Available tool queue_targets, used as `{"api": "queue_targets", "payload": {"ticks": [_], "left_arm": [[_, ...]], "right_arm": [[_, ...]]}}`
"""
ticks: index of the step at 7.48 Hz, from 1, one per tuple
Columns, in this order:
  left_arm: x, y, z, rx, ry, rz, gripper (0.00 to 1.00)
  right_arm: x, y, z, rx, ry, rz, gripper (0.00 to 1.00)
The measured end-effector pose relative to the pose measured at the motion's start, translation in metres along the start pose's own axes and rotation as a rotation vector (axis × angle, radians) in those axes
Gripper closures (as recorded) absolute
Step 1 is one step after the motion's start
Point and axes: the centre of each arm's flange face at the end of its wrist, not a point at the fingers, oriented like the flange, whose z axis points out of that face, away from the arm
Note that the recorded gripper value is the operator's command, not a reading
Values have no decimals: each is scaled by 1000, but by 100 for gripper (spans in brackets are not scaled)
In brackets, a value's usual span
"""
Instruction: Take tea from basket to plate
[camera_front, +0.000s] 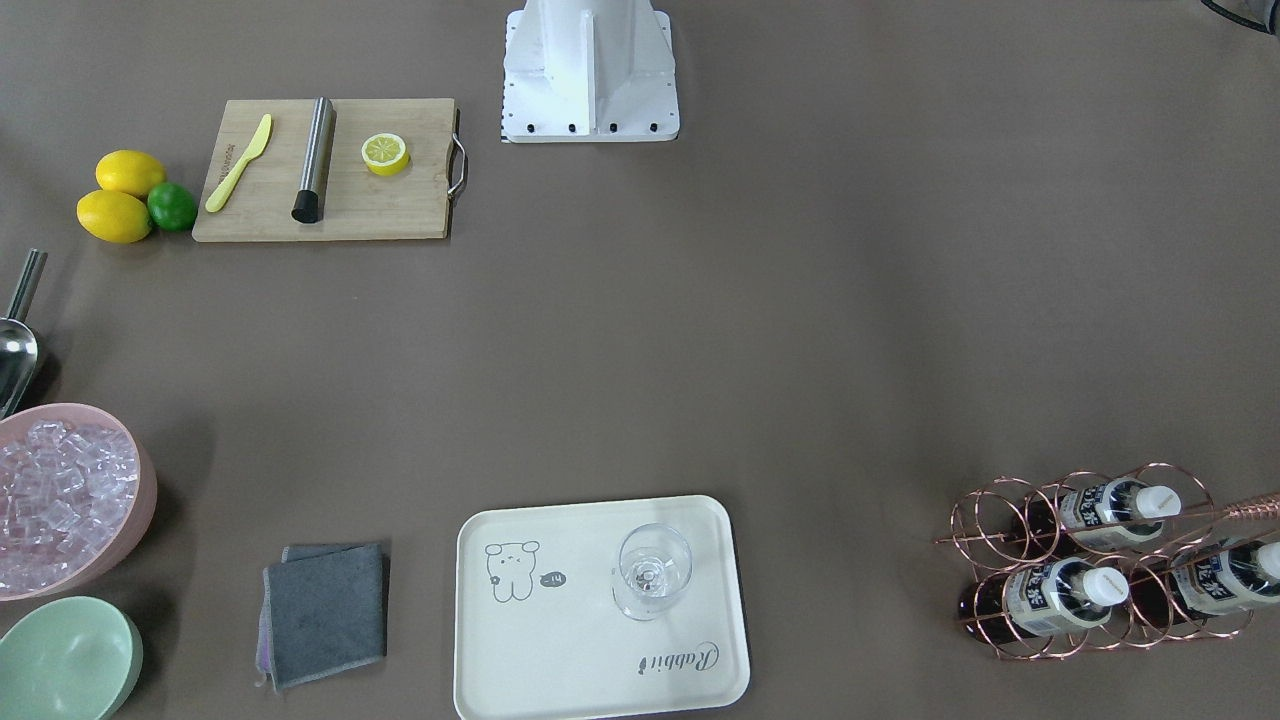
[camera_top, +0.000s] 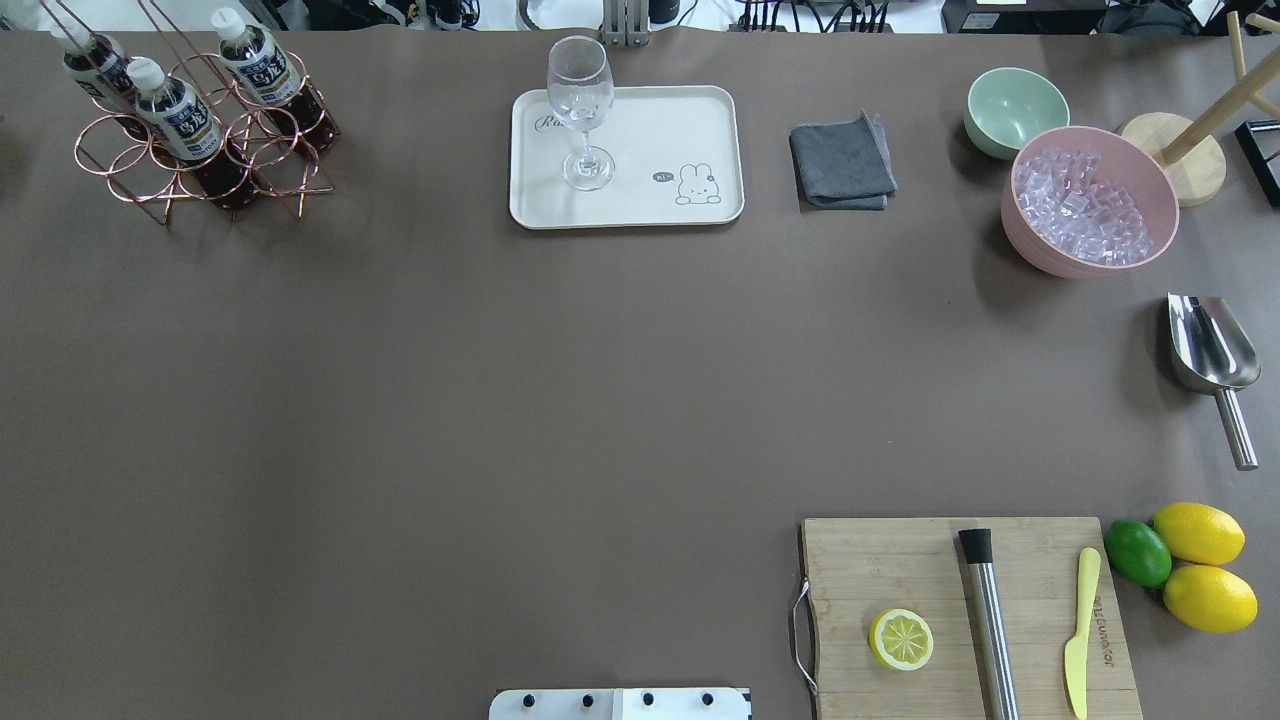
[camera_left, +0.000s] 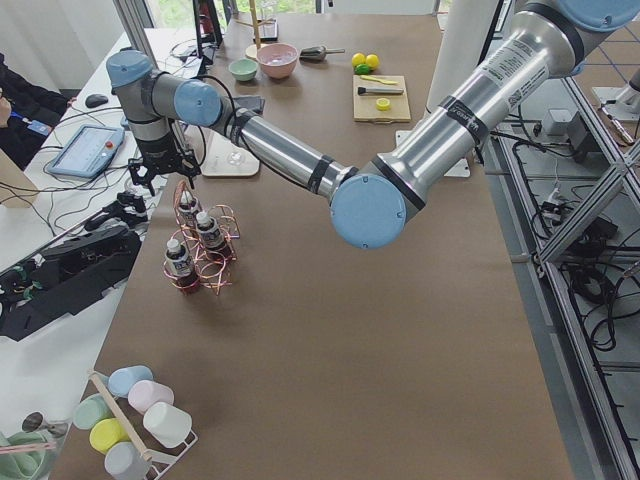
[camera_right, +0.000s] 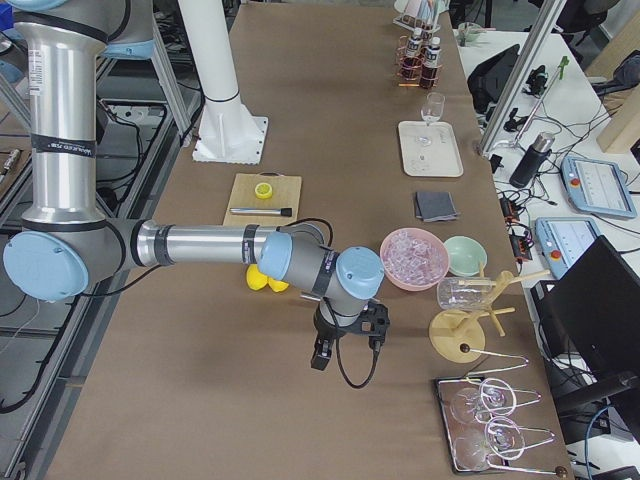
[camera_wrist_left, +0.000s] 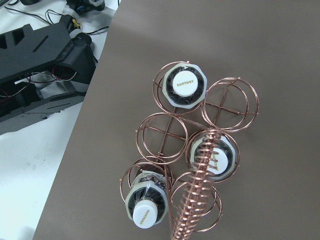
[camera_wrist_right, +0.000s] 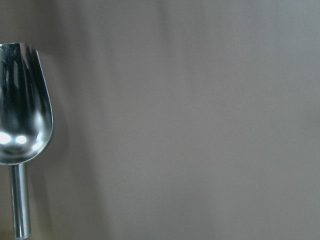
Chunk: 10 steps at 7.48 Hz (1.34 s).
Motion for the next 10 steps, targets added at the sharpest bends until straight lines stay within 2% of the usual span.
{"api": "queue_targets", "payload": {"ticks": [2, 3, 4, 5, 10], "left_arm": [[11, -20, 24, -10, 29, 31, 4], [12, -22, 30, -11, 33, 38, 18], [11, -20, 32, -11, 34, 39, 66], [9, -18, 34, -12, 36, 47, 100], [7, -16, 19, -6, 20, 86, 100]], "right_arm": [[0, 0, 0, 0, 0, 0, 0], [0, 0, 0, 0, 0, 0, 0], [0, 0, 0, 0, 0, 0, 0], [0, 0, 0, 0, 0, 0, 0], [-2, -1, -2, 4, 0, -3, 0]]}}
